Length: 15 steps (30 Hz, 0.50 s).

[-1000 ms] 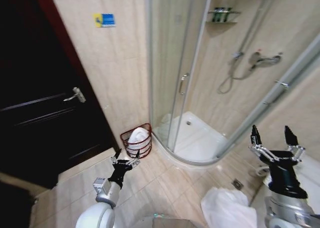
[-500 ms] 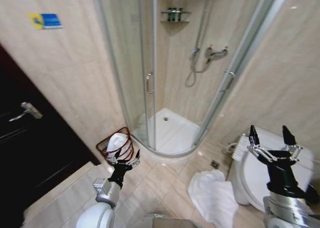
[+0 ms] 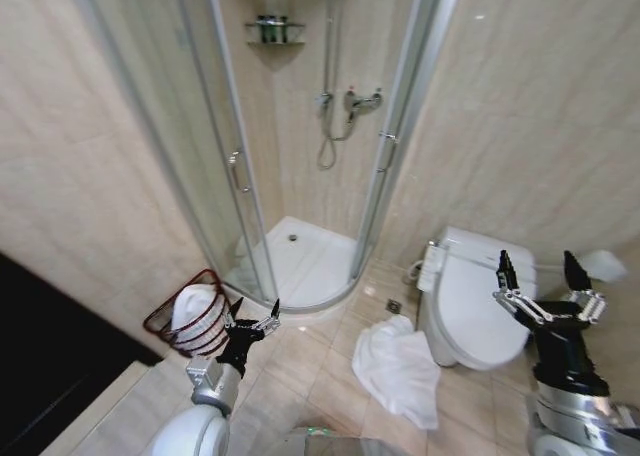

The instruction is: Discard the used towel into the hamper.

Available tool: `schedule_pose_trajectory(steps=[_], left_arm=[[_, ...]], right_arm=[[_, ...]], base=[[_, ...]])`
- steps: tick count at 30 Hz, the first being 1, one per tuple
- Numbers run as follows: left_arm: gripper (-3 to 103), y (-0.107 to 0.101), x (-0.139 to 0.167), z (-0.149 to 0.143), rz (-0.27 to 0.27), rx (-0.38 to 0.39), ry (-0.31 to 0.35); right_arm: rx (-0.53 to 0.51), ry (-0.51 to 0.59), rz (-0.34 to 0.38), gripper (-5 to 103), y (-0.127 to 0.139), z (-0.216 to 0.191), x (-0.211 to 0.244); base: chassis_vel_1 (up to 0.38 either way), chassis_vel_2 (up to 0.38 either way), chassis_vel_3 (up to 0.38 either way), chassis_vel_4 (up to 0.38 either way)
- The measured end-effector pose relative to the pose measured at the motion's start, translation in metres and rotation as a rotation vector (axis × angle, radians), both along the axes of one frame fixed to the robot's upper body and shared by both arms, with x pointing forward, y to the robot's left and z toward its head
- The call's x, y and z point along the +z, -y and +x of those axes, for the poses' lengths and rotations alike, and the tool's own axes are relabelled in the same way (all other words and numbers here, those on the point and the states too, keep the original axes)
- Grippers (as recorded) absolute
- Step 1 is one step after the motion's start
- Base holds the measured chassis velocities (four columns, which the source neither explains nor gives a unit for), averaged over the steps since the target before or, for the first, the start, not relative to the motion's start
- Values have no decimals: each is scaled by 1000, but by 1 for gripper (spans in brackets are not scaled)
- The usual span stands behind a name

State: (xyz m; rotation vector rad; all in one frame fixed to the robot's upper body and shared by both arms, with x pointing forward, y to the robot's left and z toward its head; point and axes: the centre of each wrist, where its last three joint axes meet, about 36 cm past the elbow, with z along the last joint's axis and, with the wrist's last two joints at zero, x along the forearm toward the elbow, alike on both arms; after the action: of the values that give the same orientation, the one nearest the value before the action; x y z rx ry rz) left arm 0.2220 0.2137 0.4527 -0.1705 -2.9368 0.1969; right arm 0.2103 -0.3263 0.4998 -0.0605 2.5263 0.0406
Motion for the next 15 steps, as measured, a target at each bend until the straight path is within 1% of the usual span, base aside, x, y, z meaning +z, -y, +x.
schedule_pose_trajectory(steps=[4, 10, 15], left_arm=[[100, 0, 0, 0, 0, 0, 0], [100, 0, 0, 0, 0, 0, 0], [100, 0, 0, 0, 0, 0, 0]], right_arm=[[0, 1, 0, 100, 0, 0, 0], [1, 6, 0, 100, 0, -1, -1], [2, 7, -1, 100, 0, -1, -1]], base=[[-132, -127, -133, -138], [-90, -97, -103, -78], [-11, -8, -2, -9]])
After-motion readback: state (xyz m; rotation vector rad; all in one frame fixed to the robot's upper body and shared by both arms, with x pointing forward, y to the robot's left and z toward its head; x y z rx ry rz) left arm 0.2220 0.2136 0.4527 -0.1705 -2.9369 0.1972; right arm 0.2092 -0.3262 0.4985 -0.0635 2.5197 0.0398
